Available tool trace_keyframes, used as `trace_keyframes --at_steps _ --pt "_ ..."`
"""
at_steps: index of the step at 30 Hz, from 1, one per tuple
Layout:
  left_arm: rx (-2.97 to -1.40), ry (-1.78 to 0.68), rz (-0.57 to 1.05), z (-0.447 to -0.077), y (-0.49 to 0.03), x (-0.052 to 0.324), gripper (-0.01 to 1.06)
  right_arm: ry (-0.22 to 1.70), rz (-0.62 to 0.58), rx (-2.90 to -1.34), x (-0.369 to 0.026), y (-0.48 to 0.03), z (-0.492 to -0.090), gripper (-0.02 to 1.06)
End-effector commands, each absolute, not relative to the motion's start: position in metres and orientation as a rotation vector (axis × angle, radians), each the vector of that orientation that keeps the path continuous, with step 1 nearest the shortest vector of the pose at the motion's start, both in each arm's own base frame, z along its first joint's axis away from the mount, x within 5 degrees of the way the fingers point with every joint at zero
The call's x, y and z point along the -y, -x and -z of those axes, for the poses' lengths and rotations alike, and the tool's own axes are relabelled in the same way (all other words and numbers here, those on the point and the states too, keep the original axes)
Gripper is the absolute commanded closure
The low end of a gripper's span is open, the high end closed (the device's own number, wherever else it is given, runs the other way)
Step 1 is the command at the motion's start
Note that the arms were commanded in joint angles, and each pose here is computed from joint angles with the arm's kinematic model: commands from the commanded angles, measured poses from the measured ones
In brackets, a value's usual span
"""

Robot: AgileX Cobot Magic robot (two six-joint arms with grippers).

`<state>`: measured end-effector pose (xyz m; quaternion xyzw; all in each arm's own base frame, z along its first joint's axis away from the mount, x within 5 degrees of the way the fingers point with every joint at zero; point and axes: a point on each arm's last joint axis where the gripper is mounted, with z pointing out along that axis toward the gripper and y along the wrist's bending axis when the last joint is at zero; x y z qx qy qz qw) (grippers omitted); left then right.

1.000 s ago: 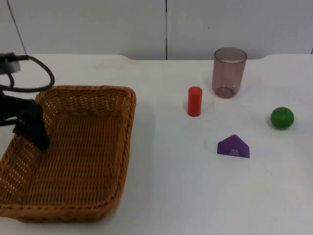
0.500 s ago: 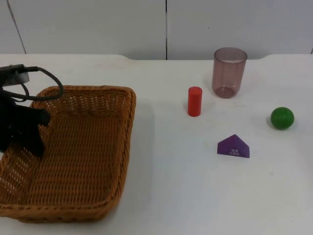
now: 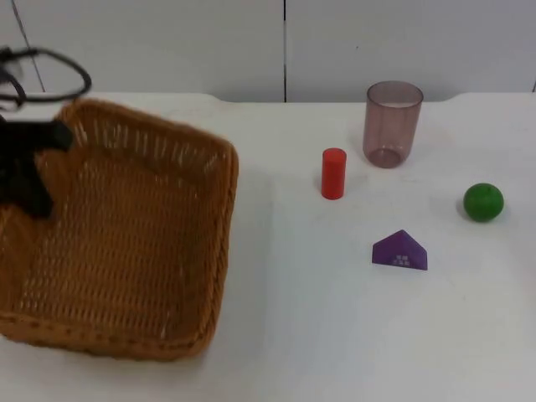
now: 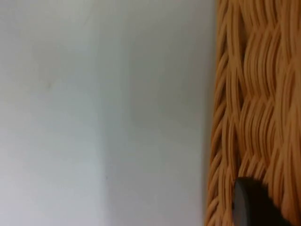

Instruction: Pick up the basket with the left hand and place the triangular block into the basket with the right hand.

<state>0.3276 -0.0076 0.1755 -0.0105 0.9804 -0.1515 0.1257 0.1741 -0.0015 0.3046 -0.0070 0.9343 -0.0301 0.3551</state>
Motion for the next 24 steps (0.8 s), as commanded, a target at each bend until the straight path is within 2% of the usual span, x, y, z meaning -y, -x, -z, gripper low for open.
trace_keyframes --at_steps 1,7,10,13,21,24 --pt "-2.821 0.059 0.537 -0.199 -0.319 0.014 1.05 0.018 0.084 -2.393 0.002 -0.175 -0.307 -0.01" --pt "-2.756 0.051 0.655 -0.222 -0.291 0.024 1.05 0.016 0.080 -2.395 0.002 -0.175 -0.307 -0.01" --pt "-2.771 0.044 0.686 -0.216 -0.280 0.026 1.05 0.015 0.078 -2.395 0.002 -0.175 -0.307 -0.01" --pt "-2.763 0.030 0.790 -0.199 -0.267 0.032 1.05 0.012 0.072 -2.396 0.002 -0.175 -0.307 -0.01" --pt "-2.759 0.001 0.804 -0.193 -0.262 0.034 1.05 0.023 0.029 -2.396 -0.001 -0.175 -0.306 -0.01" --pt "-2.763 -0.006 0.797 -0.193 -0.262 0.033 1.05 0.128 -0.026 -2.394 -0.008 -0.174 -0.306 -0.01"
